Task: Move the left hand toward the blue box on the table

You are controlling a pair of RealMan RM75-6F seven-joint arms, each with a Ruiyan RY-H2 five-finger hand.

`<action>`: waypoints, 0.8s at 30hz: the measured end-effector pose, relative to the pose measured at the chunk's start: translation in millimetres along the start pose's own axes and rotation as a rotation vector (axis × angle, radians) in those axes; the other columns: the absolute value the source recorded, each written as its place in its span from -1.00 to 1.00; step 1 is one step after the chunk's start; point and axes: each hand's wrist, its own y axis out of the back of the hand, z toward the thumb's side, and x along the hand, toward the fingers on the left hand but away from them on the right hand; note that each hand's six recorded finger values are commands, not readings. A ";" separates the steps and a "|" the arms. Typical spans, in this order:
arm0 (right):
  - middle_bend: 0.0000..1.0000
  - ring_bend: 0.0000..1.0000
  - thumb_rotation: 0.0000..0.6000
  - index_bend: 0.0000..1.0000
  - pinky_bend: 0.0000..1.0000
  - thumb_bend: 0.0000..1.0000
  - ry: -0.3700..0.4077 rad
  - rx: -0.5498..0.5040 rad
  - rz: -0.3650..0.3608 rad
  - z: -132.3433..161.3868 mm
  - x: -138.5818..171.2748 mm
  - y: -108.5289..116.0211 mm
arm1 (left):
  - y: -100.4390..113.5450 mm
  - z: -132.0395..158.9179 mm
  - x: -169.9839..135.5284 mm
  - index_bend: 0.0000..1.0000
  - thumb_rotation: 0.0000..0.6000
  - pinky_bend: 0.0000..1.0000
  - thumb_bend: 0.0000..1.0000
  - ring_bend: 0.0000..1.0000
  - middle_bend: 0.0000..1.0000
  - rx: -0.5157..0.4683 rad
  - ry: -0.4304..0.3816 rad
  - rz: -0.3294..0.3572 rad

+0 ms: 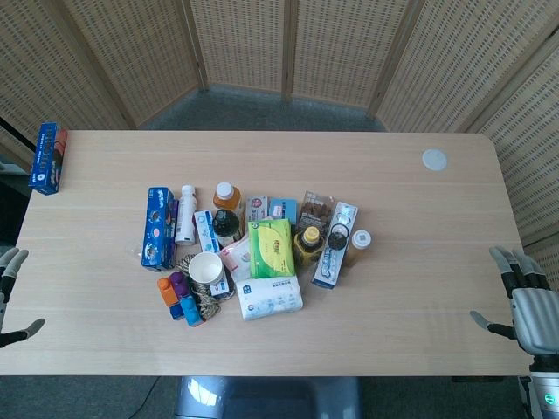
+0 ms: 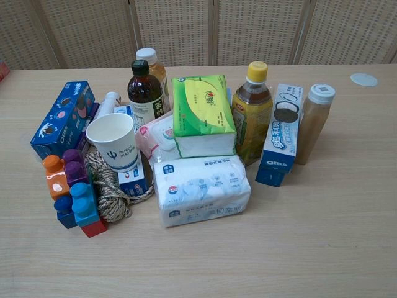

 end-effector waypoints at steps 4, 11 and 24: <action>-1.00 -1.00 1.00 -1.00 -1.00 -1.00 0.001 -0.001 -0.001 0.0 0.3 0.1 | -2.4 -2.7 2.6 -1.00 1.00 -1.00 -1.00 -1.00 -1.00 0.002 0.010 -0.007; -1.00 -1.00 1.00 -1.00 -1.00 -1.00 0.000 -0.004 -0.002 0.3 0.7 0.9 | -7.1 -5.6 7.6 -1.00 1.00 -1.00 -1.00 -1.00 -1.00 0.004 0.027 -0.029; -1.00 -1.00 1.00 -1.00 -1.00 -1.00 -0.006 -0.004 0.003 -0.9 -0.3 -0.9 | -27.0 5.6 53.6 -1.00 1.00 -1.00 -1.00 -1.00 -1.00 0.048 0.040 -0.113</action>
